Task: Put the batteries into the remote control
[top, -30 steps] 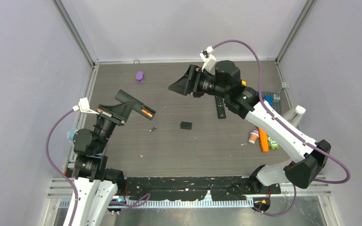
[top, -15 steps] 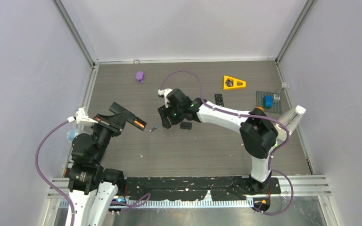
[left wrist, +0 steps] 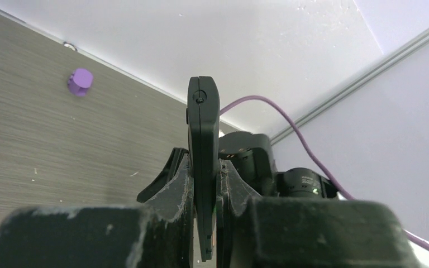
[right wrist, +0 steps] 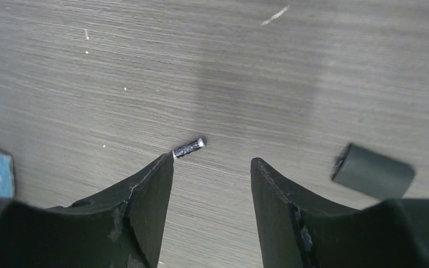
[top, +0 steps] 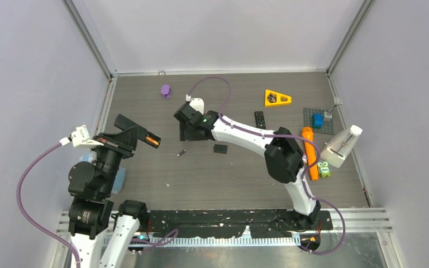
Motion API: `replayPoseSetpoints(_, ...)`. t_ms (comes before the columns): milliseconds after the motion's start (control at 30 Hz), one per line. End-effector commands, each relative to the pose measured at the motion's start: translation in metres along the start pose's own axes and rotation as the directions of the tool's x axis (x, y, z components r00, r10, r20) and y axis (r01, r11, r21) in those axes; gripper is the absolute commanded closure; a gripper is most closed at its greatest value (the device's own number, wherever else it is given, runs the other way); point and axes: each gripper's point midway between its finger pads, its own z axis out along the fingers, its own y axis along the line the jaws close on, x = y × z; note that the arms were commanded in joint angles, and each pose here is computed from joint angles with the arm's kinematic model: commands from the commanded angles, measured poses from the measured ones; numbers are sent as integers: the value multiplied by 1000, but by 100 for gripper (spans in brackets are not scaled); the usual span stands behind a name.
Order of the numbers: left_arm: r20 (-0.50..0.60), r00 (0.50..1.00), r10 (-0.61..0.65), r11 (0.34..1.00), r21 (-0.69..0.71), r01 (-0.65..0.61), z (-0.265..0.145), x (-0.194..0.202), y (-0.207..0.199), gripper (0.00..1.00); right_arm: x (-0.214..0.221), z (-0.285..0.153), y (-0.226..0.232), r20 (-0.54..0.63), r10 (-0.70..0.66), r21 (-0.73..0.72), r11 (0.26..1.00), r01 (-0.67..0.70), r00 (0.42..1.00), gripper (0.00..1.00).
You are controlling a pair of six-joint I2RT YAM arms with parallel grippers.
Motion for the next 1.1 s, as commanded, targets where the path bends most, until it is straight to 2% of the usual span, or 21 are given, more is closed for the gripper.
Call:
replayPoseSetpoints(0, 83, 996, 40, 999, -20, -38, -6, -25, -4, 100, 24, 11, 6, -11, 201, 113, 973, -199, 979, 42)
replayPoseSetpoints(433, 106, 994, 40, 999, -34, -37, -27, -30, -2, 100, 40, 46, 30, 51, 332, 202, 920, -335, 942, 49)
replayPoseSetpoints(600, 121, 991, 51, 998, -50, -45, -32, -33, 1, 100, 51, 58, 33, 35, 287, 216, 933, -288, 957, 53)
replayPoseSetpoints(733, 145, 987, 62, 996, -69, -53, -32, -38, 3, 100, 66, 60, 29, 14, 215, 244, 946, -212, 976, 53)
replayPoseSetpoints(933, 184, 981, 64, 996, -75, -50, -32, -45, 4, 100, 76, 65, 24, -9, 181, 260, 950, -172, 983, 54)
replayPoseSetpoints(1067, 183, 981, 65, 996, -76, -52, -33, -44, 5, 100, 81, 65, 20, -24, 159, 273, 951, -146, 987, 59)
